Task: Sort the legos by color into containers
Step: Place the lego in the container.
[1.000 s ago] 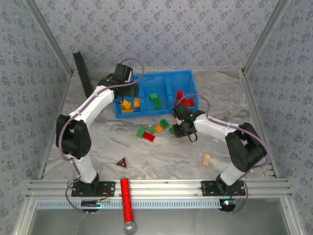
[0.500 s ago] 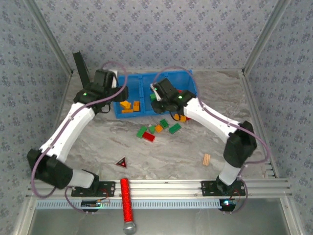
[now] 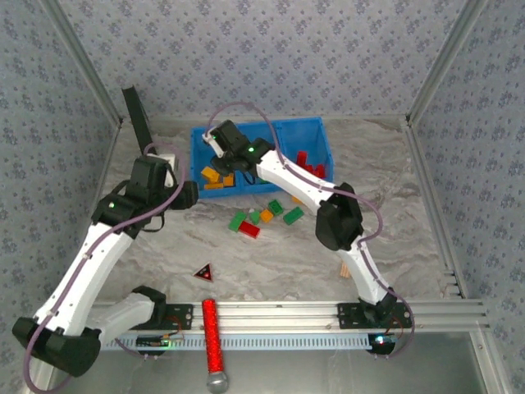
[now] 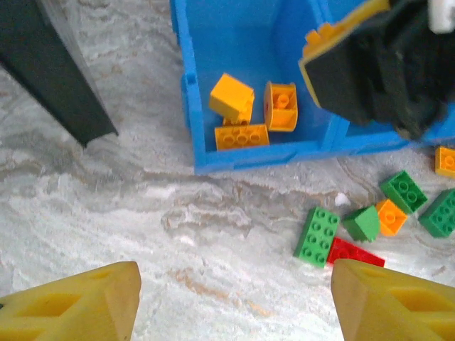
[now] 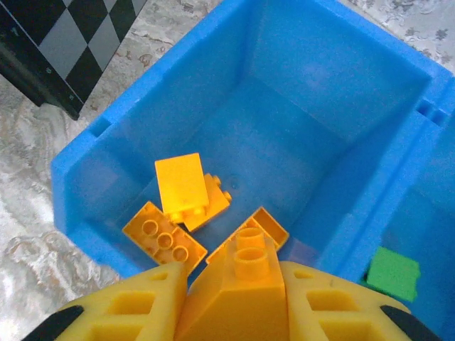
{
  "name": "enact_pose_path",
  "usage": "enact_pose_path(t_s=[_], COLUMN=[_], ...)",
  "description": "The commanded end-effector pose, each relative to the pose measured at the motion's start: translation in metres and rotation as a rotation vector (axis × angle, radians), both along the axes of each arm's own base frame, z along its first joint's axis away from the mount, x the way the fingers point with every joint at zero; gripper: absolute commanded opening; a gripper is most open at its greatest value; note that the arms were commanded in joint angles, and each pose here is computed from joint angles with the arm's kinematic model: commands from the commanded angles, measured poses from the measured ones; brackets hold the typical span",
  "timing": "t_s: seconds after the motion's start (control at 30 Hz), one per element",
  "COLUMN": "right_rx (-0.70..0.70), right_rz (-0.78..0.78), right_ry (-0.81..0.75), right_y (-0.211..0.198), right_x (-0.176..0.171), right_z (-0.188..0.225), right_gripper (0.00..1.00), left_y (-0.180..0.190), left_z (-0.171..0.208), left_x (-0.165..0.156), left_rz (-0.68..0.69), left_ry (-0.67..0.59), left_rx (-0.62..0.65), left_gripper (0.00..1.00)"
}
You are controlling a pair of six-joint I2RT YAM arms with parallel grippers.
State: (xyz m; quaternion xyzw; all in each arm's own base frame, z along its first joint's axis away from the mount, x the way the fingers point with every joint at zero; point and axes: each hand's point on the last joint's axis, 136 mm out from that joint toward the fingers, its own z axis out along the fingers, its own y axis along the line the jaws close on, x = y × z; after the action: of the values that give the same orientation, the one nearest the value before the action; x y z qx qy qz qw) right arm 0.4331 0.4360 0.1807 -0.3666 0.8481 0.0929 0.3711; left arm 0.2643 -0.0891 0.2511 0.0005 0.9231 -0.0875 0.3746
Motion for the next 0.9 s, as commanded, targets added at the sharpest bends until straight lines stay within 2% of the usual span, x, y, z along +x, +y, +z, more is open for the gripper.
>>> enact_pose_path(t_s=[0.0,0.13,0.33,0.6,0.87], right_rx=[-0.091,-0.128,-0.143,-0.170,-0.167], right_rz=[0.025,0.046,0.054,0.060,0.069], right_ry=[0.001,-0.007,0.003,0.033,0.038], right_y=[0.001,0.008,0.014,0.013,0.016], right_x=[0.008,0.014,0.017,0.019,0.016], right_z=[-0.026,-0.046,-0.063,-0.085,-0.086], right_gripper=[0.29,0.29,0.31,0.35,0.41], left_y=[0.005,-0.002,-0.007,-0.003,-0.002], left_z=[-0.005,-0.018,-0.048,-0.056,-0.063], left_x=[-0.020,-0.028,-0.038,-0.047,-0.051], left_rz=[0.025,0.021,0.019,0.035,0.042], left_ry=[0.025,0.045,0.127,0.144,0.157], left_rx=[-0.051,-0.121,-0.157,-0.162,-0.163], left_gripper=[0.72,0.72,0.72,0.72,0.73])
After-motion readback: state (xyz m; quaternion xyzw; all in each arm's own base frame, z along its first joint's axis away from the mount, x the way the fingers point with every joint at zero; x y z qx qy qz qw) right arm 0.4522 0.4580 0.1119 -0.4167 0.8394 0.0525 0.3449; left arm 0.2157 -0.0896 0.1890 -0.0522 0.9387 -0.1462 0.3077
